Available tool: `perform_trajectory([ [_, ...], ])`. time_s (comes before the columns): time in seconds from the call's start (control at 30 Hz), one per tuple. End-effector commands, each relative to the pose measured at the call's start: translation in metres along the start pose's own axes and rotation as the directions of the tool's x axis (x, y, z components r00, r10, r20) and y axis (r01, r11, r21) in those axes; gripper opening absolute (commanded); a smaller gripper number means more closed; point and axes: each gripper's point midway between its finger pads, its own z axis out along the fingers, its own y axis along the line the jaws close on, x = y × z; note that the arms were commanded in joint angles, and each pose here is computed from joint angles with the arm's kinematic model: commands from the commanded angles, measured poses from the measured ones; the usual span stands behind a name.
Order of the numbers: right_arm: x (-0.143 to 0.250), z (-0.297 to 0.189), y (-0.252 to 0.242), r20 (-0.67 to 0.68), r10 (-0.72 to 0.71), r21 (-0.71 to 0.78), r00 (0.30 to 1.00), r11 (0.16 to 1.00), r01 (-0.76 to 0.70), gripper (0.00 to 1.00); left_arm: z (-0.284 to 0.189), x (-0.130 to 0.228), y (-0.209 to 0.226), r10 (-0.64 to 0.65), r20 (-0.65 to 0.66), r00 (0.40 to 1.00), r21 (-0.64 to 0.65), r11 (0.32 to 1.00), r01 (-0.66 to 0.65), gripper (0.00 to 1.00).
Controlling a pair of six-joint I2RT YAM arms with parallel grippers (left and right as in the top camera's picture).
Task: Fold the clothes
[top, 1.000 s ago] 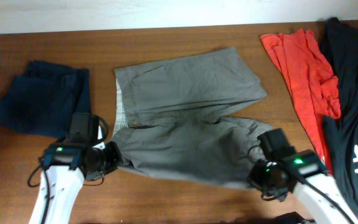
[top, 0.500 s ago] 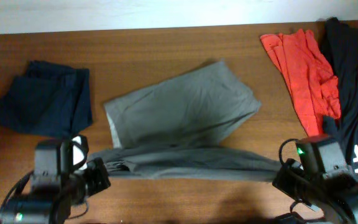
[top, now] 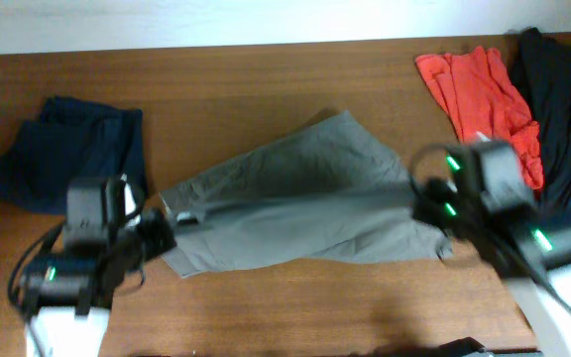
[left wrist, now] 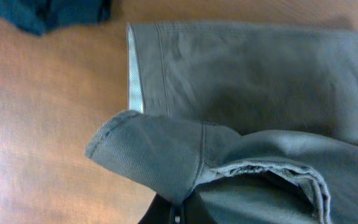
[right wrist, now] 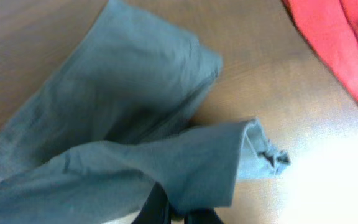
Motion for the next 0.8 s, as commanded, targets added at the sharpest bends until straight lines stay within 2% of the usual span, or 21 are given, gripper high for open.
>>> perform_trajectory([
  [0.0, -0.035, 0.047, -0.004, 0.039, -0.145, 0.159, 0.989, 0.978, 0.137, 0.04, 0.031, -0.028, 0.026, -0.004, 0.042, 0.999, -0.174, 0.985, 0.011, 0.0],
  [0.27, -0.072, 0.166, 0.024, 0.054, -0.189, 0.156, 0.98, 0.971, 0.179, 0.04, 0.125, -0.046, 0.04, -0.029, -0.052, 0.998, -0.298, 0.955, 0.012, 0.0],
  [0.33, -0.073, 0.183, 0.033, 0.048, -0.224, 0.123, 0.973, 0.968, 0.217, 0.05, 0.141, -0.048, 0.04, -0.04, -0.058, 0.998, -0.3, 0.954, 0.021, 0.0],
  [0.43, -0.074, 0.2, 0.039, 0.05, -0.249, 0.105, 0.967, 0.964, 0.242, 0.12, 0.16, -0.053, 0.039, -0.039, -0.052, 0.998, -0.297, 0.955, 0.022, 0.0],
  [0.67, -0.077, 0.22, 0.043, 0.067, -0.245, 0.1, 0.967, 0.966, 0.238, 0.14, 0.175, -0.058, 0.039, -0.037, -0.041, 0.998, -0.292, 0.956, 0.024, 0.01],
  [0.7, -0.078, 0.22, 0.043, 0.069, -0.245, 0.099, 0.967, 0.966, 0.238, 0.24, 0.175, -0.058, 0.038, -0.037, -0.038, 0.999, -0.291, 0.957, 0.025, 0.04],
  [0.73, -0.078, 0.22, 0.044, 0.072, -0.245, 0.098, 0.967, 0.966, 0.238, 0.38, 0.175, -0.059, 0.038, -0.037, -0.037, 0.999, -0.29, 0.957, 0.025, 0.22],
  [0.77, -0.079, 0.22, 0.044, 0.076, -0.245, 0.097, 0.967, 0.967, 0.237, 0.44, 0.176, -0.059, 0.038, -0.038, -0.038, 0.999, -0.287, 0.958, 0.025, 0.49],
])
